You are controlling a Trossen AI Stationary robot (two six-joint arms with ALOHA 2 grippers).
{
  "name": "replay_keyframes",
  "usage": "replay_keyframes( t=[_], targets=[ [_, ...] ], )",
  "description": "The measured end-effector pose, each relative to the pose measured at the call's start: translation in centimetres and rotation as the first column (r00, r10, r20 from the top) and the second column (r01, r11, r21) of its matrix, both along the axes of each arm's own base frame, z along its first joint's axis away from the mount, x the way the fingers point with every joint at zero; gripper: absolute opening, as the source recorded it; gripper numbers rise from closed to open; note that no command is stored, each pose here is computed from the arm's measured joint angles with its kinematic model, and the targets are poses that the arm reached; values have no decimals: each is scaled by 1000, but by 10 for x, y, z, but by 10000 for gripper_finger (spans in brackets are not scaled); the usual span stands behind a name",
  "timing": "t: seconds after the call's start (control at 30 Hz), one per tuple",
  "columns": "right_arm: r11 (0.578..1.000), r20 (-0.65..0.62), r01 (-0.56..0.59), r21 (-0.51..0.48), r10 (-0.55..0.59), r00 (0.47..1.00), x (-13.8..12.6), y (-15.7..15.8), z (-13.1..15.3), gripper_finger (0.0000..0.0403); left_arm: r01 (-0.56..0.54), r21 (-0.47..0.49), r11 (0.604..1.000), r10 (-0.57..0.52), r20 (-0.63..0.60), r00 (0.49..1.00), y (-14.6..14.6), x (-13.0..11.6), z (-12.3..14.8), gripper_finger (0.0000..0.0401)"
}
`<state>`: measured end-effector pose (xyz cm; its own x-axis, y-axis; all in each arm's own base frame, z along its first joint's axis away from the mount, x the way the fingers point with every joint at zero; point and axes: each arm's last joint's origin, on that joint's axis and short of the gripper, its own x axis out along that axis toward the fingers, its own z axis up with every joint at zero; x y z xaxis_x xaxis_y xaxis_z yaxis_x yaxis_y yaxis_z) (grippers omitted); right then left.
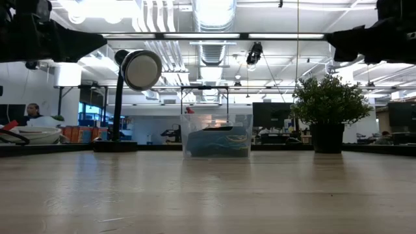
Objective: Pick and place rubber bands into bin
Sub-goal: Return to Home Position
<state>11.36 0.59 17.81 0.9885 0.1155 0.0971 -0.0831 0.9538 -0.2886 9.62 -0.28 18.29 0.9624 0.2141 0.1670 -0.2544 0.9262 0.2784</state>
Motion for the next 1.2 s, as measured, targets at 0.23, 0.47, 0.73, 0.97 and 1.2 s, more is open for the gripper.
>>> replay_keyframes(
  t=[0.23, 0.47, 0.73, 0.97, 1.2],
  targets=[
    [998, 106, -1, -55, 7, 994, -7, 1, 9, 88, 9, 0, 1000, -9, 1, 1000, 0, 0, 0, 148],
    [999, 125, -4, -53, 11, 992, -18, 1, 9, 84, 10, 1, 1000, -10, 1, 1000, 0, 0, 0, 148],
    [998, 133, -19, -58, 26, 991, -19, 3, 9, 86, 10, 0, 1000, -10, 10, 1000, 0, 0, 1, 148],
    [999, 128, -21, -45, 26, 991, -19, 3, 9, 86, 7, -1, 1000, -7, 10, 1000, 0, 0, 1, 148],
    [999, 127, -22, -39, 26, 992, -19, 3, 9, 78, 8, 1, 1000, -8, -3, 1000, 0, 1, 0, 148]
  ],
)
